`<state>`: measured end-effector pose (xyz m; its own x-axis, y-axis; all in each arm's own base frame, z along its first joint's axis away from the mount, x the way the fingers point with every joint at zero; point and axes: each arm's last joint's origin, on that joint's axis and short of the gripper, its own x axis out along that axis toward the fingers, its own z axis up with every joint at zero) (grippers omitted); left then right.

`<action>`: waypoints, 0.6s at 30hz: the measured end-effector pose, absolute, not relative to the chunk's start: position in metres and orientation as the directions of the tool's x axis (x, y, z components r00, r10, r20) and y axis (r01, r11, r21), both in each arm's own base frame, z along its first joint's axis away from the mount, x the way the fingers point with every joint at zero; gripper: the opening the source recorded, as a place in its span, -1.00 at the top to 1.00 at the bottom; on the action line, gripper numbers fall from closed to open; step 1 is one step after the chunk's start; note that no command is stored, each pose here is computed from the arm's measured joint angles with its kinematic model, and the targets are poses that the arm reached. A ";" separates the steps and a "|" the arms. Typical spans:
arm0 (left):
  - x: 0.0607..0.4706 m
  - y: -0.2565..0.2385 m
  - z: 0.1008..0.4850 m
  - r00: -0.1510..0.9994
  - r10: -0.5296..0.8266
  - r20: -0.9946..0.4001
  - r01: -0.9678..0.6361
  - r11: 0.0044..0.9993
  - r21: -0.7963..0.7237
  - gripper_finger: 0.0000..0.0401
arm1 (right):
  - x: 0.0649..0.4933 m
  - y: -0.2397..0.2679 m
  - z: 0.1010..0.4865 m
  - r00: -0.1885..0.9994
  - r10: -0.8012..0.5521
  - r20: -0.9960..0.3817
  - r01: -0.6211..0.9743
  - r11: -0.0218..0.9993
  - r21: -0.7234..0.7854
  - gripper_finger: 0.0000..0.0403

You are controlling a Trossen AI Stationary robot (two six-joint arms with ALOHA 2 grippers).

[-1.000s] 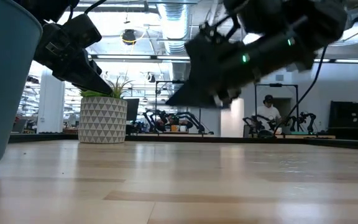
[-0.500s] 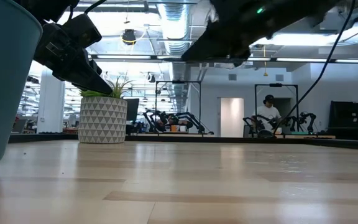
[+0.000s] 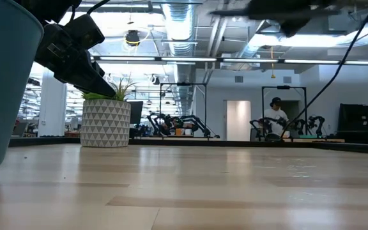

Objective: Sort pens & pencils
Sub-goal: Put the blue pen into the transparent bin

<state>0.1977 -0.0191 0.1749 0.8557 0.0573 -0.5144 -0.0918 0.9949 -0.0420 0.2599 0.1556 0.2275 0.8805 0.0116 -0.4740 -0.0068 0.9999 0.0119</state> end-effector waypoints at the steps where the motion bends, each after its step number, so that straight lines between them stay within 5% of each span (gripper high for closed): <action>1: 0.198 -0.019 0.175 0.856 0.057 -0.514 -0.092 0.995 -0.042 0.77 | 0.254 0.161 0.229 0.875 0.030 -0.483 -0.027 1.000 0.014 0.69; 18: 0.198 -0.019 0.175 0.855 0.058 -0.515 -0.097 0.994 -0.049 0.77 | 0.182 0.208 0.228 0.763 0.193 -0.617 -0.152 0.981 0.120 0.69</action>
<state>0.1977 -0.0190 0.1748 0.8552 0.0579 -0.5150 -0.0969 0.9941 -0.0492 0.1818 0.2080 0.2281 0.7627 0.1933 -0.6172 -0.1517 0.9811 0.1197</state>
